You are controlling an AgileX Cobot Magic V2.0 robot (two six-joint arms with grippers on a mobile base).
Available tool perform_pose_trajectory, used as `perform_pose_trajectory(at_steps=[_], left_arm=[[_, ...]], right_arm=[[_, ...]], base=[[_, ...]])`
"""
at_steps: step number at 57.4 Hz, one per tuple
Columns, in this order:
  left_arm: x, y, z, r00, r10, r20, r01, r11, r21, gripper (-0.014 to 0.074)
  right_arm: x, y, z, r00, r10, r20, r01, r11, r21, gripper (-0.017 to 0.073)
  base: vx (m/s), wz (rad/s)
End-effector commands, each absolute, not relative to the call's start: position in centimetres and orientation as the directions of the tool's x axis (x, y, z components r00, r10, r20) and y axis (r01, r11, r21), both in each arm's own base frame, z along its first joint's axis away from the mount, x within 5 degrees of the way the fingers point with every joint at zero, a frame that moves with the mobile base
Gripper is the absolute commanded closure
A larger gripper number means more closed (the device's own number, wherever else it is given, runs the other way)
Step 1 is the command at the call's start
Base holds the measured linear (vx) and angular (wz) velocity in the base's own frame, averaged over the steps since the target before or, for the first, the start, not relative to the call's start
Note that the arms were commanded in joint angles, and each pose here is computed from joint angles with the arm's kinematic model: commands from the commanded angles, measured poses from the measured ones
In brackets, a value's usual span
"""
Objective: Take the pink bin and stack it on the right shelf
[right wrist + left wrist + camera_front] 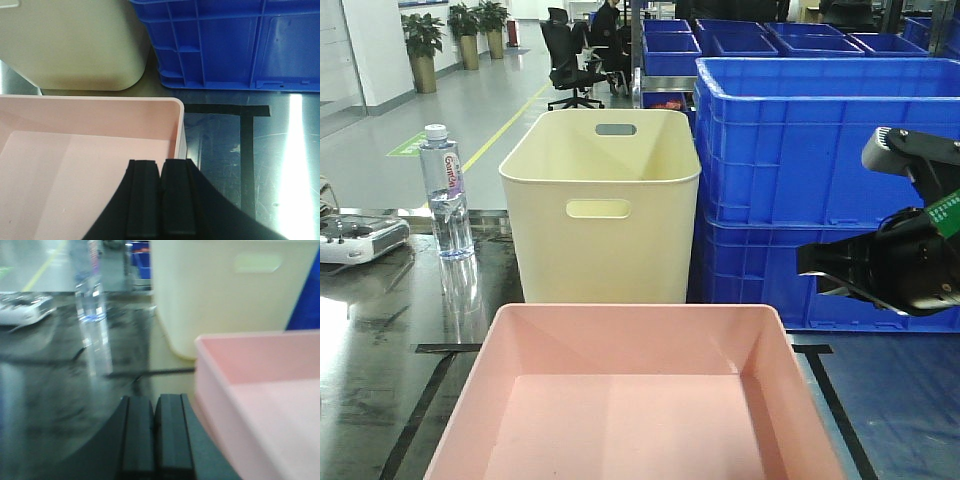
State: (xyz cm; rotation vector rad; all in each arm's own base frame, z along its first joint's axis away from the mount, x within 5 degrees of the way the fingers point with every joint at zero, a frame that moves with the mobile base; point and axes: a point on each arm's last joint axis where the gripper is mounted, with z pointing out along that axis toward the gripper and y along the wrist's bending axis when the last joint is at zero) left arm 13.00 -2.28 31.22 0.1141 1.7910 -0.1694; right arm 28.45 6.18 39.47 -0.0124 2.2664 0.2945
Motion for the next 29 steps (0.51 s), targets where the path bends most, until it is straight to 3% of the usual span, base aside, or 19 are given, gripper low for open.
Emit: perform_pose_trajectory(at_steps=[1,15,22,29], left_arm=[[11.2,-1.3,29.7,-0.129,0.031,-0.991,0.12,0.993,0.015,0.0595],[6.7,-0.3,22.3,-0.076,0.041,-0.996,0.048,0.998,0.037,0.0595],[5.4,-0.3,20.2,0.006,0.035,-0.999,0.045,0.998,0.036,0.0595],[5.7,-0.3,19.2,-0.021,0.037,-0.999,0.045,0.998,0.036,0.0595]], right_arm=[[28.0,5.9,41.9,-0.55,0.109,-0.828,-0.125,0.969,0.211,0.0572],[28.0,5.9,41.9,-0.55,0.109,-0.828,-0.125,0.969,0.211,0.0572],[28.0,5.9,41.9,-0.55,0.109,-0.828,-0.125,0.969,0.211,0.0572],[28.0,5.9,41.8,-0.555,0.108,-0.825,-0.124,0.97,0.211,0.0572]], base=[[0.0,0.0],[0.0,0.0],[0.0,0.0],[0.0,0.0]])
